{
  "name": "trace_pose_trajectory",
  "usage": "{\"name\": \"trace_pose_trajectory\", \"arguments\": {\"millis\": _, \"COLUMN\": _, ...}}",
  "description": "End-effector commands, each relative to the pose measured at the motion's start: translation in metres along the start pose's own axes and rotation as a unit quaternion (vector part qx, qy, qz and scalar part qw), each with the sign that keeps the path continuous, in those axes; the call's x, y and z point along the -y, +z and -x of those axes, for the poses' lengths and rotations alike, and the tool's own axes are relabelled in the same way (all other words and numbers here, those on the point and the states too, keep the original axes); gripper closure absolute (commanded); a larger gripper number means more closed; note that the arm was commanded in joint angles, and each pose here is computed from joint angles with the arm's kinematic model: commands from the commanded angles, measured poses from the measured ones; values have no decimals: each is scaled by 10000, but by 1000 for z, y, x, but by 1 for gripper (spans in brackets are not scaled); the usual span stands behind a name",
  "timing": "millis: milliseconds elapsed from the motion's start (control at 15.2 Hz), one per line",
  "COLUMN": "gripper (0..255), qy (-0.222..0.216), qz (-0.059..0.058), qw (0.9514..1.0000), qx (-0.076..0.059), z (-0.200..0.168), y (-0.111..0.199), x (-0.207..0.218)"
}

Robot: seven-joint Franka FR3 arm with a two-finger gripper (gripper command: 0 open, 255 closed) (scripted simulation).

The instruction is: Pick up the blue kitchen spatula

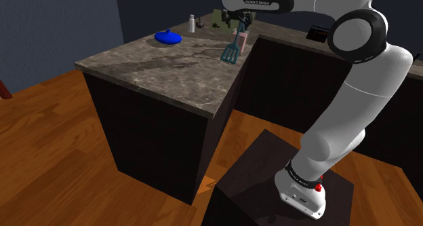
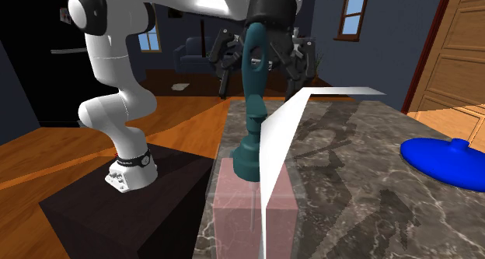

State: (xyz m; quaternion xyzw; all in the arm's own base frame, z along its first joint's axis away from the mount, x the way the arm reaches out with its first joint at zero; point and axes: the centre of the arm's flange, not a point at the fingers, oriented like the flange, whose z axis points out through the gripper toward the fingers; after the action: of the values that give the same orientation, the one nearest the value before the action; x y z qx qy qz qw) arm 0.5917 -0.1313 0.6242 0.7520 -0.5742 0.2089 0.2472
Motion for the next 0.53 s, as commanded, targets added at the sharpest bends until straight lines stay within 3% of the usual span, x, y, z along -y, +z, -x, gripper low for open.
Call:
{"name": "trace_pose_trajectory", "arguments": {"millis": 0, "gripper": 0, "qy": 12, "qz": 2, "qw": 10000, "qx": -3, "z": 6, "y": 8, "x": 2}}
{"name": "trace_pose_trajectory", "arguments": {"millis": 264, "gripper": 0, "qy": 12, "qz": 2, "qw": 10000, "qx": -2, "z": 14, "y": 19, "x": 4}}
{"name": "trace_pose_trajectory", "arguments": {"millis": 330, "gripper": 255, "qy": 12, "qz": 2, "qw": 10000, "qx": -2, "z": 14, "y": 18, "x": 4}}
{"name": "trace_pose_trajectory", "arguments": {"millis": 462, "gripper": 255, "qy": 12, "qz": 2, "qw": 10000, "qx": -3, "z": 14, "y": 18, "x": 3}}
